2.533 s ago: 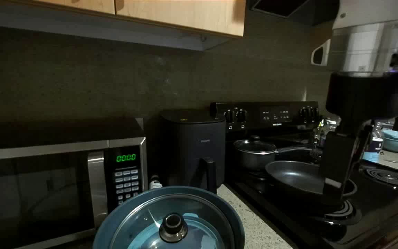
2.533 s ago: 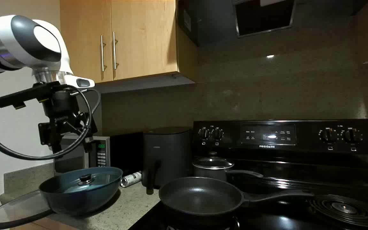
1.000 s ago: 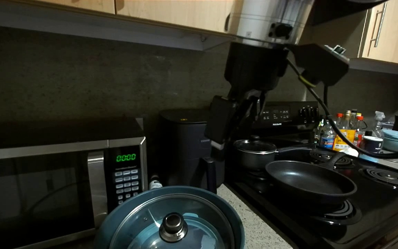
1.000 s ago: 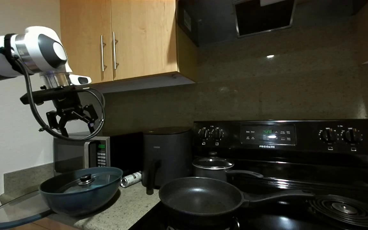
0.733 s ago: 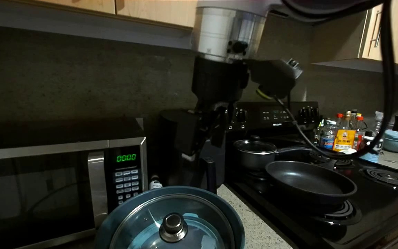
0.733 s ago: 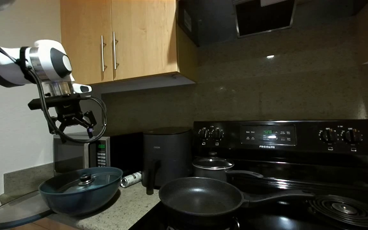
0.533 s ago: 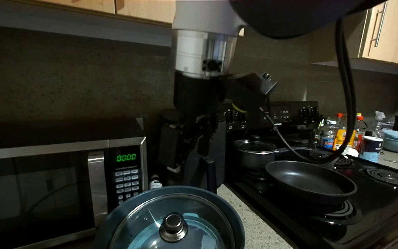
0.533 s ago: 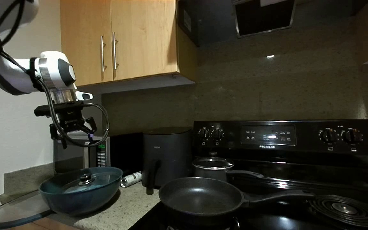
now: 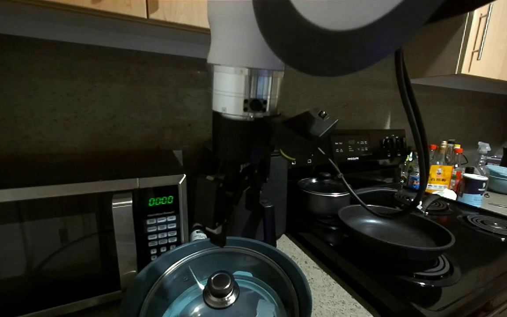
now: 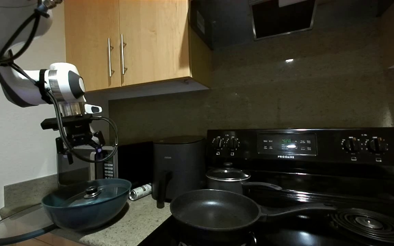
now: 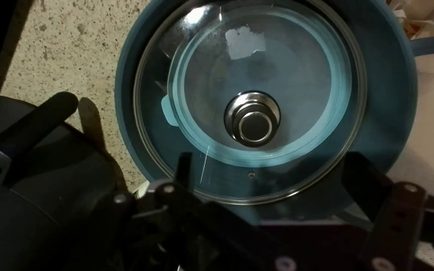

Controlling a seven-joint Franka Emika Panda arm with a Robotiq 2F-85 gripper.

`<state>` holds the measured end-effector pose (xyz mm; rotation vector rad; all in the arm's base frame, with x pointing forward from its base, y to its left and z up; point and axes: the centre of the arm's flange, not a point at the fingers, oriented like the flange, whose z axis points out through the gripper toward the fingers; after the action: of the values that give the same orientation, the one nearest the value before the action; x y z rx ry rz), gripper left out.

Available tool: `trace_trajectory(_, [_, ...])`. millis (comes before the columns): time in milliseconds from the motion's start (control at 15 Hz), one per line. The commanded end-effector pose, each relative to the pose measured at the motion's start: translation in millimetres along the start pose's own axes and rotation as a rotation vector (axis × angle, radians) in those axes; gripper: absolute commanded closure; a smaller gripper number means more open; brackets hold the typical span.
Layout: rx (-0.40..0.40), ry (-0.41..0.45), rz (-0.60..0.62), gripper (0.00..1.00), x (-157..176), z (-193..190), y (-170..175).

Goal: Pick up the lid from the bowl and put it on the pan

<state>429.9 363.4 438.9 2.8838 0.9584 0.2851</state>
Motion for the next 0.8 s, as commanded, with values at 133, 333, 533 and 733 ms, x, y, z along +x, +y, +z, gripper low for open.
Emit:
trace_trajectory(133, [0.093, -0.120, 0.013, 0.00, 24, 66, 7])
trace_trajectory(333, [0.143, -0.180, 0.006, 0.00, 39, 98, 7])
trace_trajectory(533, [0.151, -0.235, 0.002, 0.00, 51, 115, -1])
trace_trajectory(733, [0.155, -0.273, 0.001, 0.25, 58, 119, -8])
